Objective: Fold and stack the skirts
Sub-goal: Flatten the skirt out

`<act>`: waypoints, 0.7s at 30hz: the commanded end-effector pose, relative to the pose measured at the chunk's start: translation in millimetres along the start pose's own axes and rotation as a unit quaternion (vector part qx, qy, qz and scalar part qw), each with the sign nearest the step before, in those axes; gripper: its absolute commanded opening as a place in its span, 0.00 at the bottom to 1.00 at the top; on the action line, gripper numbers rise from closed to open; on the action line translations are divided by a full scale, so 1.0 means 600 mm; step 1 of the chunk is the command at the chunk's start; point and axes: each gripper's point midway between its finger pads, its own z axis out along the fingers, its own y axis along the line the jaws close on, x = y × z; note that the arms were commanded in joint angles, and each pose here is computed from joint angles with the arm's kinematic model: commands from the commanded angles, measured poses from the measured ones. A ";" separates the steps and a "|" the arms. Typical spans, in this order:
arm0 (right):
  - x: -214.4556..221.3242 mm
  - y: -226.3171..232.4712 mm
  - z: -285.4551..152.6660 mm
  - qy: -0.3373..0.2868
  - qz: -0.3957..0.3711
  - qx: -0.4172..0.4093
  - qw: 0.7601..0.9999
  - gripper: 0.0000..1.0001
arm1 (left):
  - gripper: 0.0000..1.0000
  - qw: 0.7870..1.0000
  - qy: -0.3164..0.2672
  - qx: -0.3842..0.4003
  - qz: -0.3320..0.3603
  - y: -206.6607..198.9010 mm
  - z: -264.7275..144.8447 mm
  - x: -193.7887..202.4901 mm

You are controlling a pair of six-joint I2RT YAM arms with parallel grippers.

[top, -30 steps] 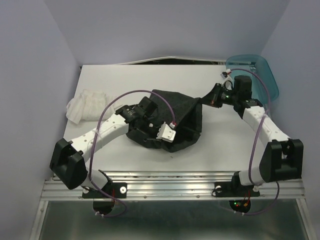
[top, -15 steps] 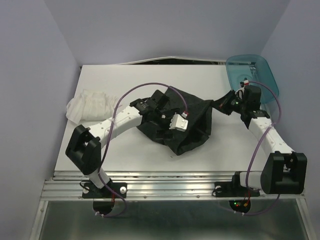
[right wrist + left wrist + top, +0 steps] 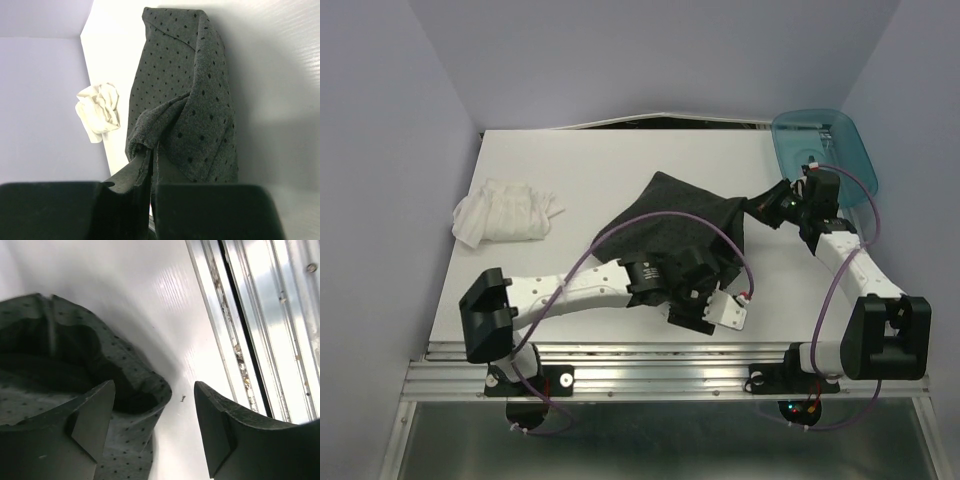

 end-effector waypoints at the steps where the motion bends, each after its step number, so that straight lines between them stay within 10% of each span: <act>1: -0.040 0.053 -0.007 -0.039 -0.024 -0.035 0.998 0.01 | 0.75 0.993 0.096 -0.041 -0.045 0.008 0.040 0.060; 11: -0.047 0.061 -0.007 -0.041 -0.027 -0.039 0.998 0.01 | 0.73 0.976 0.141 -0.129 -0.103 0.064 0.101 0.086; 13: -0.055 0.069 -0.008 -0.048 -0.029 -0.042 0.998 0.01 | 0.61 0.977 0.150 -0.109 -0.105 0.048 0.115 0.097; 17: -0.088 0.106 -0.021 -0.073 -0.045 -0.056 0.995 0.01 | 0.04 0.981 0.154 -0.082 -0.088 0.030 0.097 0.106; 21: -0.143 0.153 -0.062 -0.130 -0.073 -0.072 0.986 0.01 | 0.00 0.987 0.089 -0.115 -0.074 0.057 -0.036 0.085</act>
